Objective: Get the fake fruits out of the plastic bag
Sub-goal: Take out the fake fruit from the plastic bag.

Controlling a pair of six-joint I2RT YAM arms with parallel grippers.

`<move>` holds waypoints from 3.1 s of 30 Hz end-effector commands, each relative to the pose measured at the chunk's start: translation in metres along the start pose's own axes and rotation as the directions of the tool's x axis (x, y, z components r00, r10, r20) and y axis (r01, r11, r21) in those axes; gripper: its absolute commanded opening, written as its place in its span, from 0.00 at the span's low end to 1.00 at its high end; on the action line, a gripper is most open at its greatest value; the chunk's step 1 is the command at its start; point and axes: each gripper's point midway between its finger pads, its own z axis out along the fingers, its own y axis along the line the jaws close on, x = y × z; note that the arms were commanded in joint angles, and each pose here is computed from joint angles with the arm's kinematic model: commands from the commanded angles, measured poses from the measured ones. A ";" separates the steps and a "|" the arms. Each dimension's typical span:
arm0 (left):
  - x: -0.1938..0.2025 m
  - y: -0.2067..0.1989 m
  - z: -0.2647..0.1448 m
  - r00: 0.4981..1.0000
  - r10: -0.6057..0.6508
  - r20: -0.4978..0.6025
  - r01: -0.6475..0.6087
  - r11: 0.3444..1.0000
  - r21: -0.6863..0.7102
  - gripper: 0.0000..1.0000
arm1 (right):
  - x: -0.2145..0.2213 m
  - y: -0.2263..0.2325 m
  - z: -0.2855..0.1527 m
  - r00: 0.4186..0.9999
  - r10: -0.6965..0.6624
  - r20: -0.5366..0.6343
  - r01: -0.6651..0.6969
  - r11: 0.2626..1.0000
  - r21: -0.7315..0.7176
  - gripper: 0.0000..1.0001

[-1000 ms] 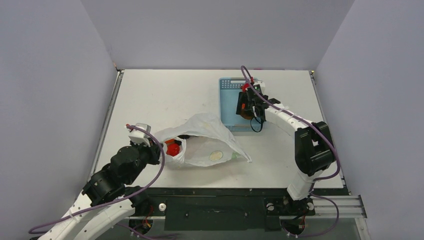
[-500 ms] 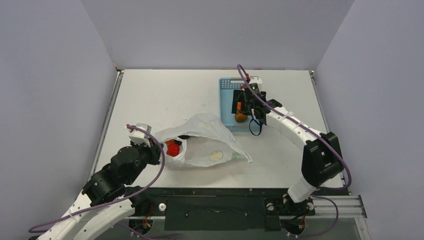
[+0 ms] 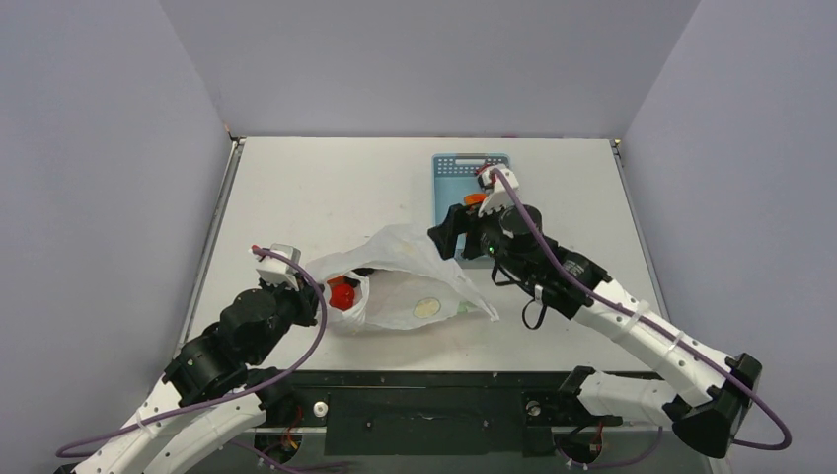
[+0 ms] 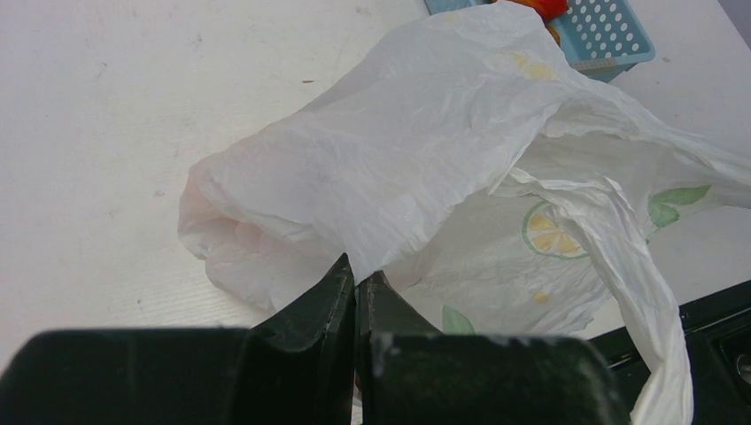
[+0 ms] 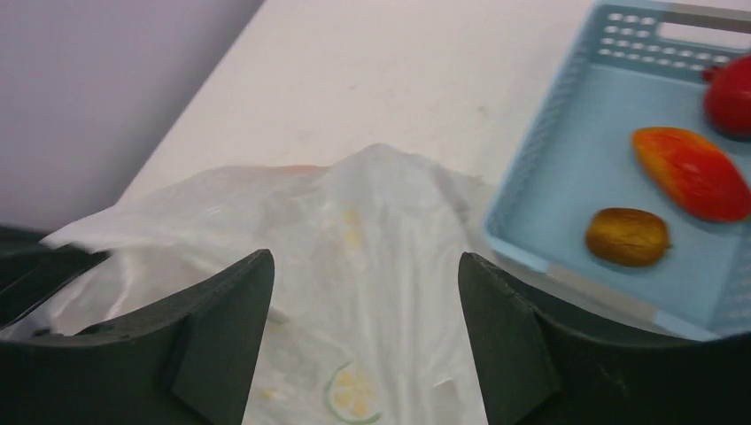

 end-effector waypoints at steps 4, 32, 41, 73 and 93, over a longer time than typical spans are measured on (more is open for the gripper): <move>-0.010 -0.006 0.003 0.999 -0.010 0.036 0.010 1.000 0.015 0.00 | 0.043 0.115 -0.031 1.000 0.017 0.012 -0.012 0.937 -0.349 0.60; -0.007 -0.009 0.007 1.000 0.007 0.014 -0.007 1.000 0.021 0.00 | 0.174 0.178 0.112 0.998 0.033 -0.057 -0.047 0.961 -0.274 0.45; -0.008 -0.011 0.005 1.000 0.002 0.023 -0.003 0.999 0.033 0.00 | 0.187 0.189 0.143 0.999 0.008 -0.044 -0.020 0.962 -0.272 0.82; -0.006 -0.007 0.005 1.000 0.006 0.013 -0.006 1.000 -0.005 0.00 | 0.198 0.173 0.162 0.988 -0.132 -0.081 0.128 0.990 -0.056 0.00; -0.012 0.002 -0.001 0.999 -0.012 0.050 0.014 0.999 -0.035 0.00 | 0.158 0.129 0.112 0.995 -0.008 -0.099 -0.006 0.991 -0.135 0.00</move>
